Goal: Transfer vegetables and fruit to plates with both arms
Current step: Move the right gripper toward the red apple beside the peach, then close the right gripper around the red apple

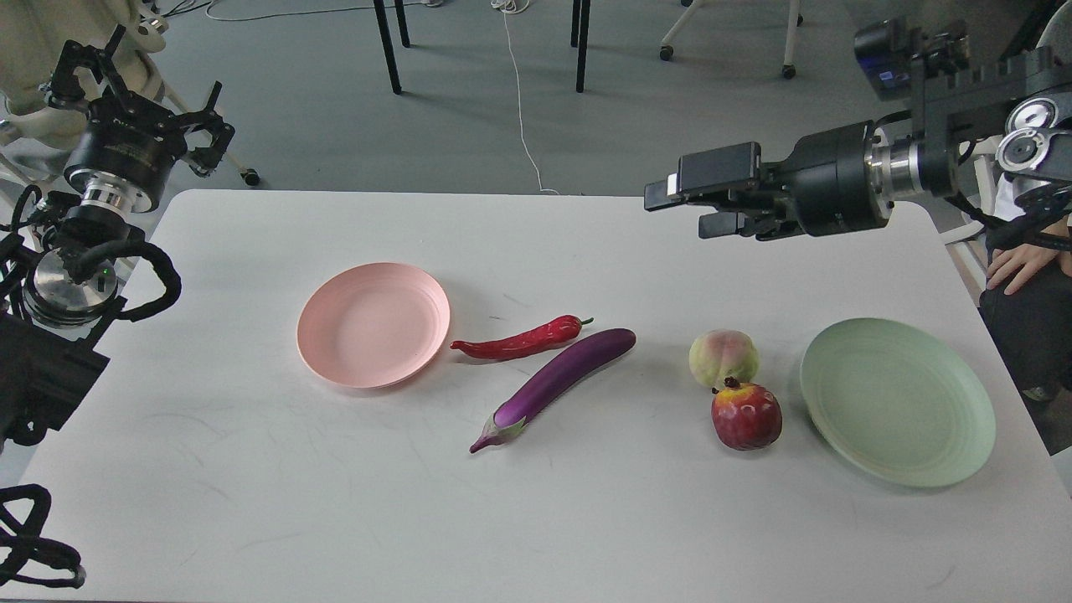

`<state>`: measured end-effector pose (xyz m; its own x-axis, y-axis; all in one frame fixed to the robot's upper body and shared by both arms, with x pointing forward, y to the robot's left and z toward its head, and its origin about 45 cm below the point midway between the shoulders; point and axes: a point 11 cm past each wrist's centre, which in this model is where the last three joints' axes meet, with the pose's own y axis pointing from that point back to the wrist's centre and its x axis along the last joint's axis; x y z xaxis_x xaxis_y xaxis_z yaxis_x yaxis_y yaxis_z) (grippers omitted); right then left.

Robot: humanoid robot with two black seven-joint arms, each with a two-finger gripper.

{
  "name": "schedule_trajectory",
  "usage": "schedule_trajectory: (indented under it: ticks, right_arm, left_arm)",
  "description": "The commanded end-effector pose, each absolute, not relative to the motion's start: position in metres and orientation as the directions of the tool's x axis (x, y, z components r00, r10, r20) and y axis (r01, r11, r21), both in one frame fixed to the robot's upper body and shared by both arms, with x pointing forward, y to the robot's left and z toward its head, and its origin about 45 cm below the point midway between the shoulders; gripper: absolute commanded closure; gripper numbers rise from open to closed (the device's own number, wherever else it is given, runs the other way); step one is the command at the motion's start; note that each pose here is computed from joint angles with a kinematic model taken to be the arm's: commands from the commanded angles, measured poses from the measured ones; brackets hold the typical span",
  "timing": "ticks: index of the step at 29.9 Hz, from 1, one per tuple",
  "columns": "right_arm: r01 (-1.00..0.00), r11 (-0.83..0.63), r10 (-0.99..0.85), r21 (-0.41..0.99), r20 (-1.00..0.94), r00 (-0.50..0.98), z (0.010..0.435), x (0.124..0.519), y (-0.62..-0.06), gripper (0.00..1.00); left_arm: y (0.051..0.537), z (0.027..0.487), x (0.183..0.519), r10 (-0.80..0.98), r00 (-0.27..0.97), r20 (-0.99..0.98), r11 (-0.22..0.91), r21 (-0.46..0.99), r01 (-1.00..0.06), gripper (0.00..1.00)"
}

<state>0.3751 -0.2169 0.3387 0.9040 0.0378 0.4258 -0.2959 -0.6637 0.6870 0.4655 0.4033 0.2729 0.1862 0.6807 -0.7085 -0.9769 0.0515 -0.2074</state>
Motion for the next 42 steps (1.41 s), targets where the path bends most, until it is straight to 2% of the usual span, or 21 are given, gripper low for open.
schedule_trajectory:
  ticks: [1, 6, 10, 17, 26, 35, 42]
  right_arm:
    - [-0.212, -0.525, 0.26, 0.824, 0.393, 0.882, 0.313, 0.356, -0.225, 0.0]
    - [-0.165, -0.353, 0.458, 0.921, 0.324, 0.828, 0.289, 0.347, -0.245, 0.01]
    - [-0.14, -0.292, 0.494, 0.946, 0.275, 0.825, 0.273, 0.343, -0.256, 0.01]
    - [-0.11, -0.27, 0.481, 0.956, 0.233, 0.845, 0.24, 0.336, -0.269, 0.01]
    - [-0.149, -0.255, 0.473, 0.955, 0.258, 0.843, 0.211, 0.346, -0.279, 0.01]
    - [-0.134, -0.29, 0.481, 0.948, 0.265, 0.836, 0.197, 0.346, -0.262, 0.06]
    - [-0.119, -0.296, 0.49, 0.948, 0.258, 0.833, 0.188, 0.342, -0.256, 0.06]
  left_arm:
    - [0.405, 0.274, 0.465, 0.679, 0.185, -0.71, 0.045, -0.211, -0.976, 0.02]
    - [0.407, 0.274, 0.465, 0.679, 0.183, -0.711, 0.04, -0.212, -0.976, 0.02]
    - [0.411, 0.275, 0.464, 0.682, 0.178, -0.709, 0.034, -0.213, -0.977, 0.02]
    - [0.412, 0.275, 0.463, 0.685, 0.176, -0.707, 0.033, -0.211, -0.977, 0.02]
    - [0.419, 0.277, 0.461, 0.694, 0.17, -0.699, 0.026, -0.211, -0.977, 0.02]
    - [0.42, 0.277, 0.461, 0.696, 0.168, -0.698, 0.019, -0.216, -0.976, 0.02]
    - [0.422, 0.276, 0.46, 0.698, 0.164, -0.697, 0.007, -0.222, -0.975, 0.02]
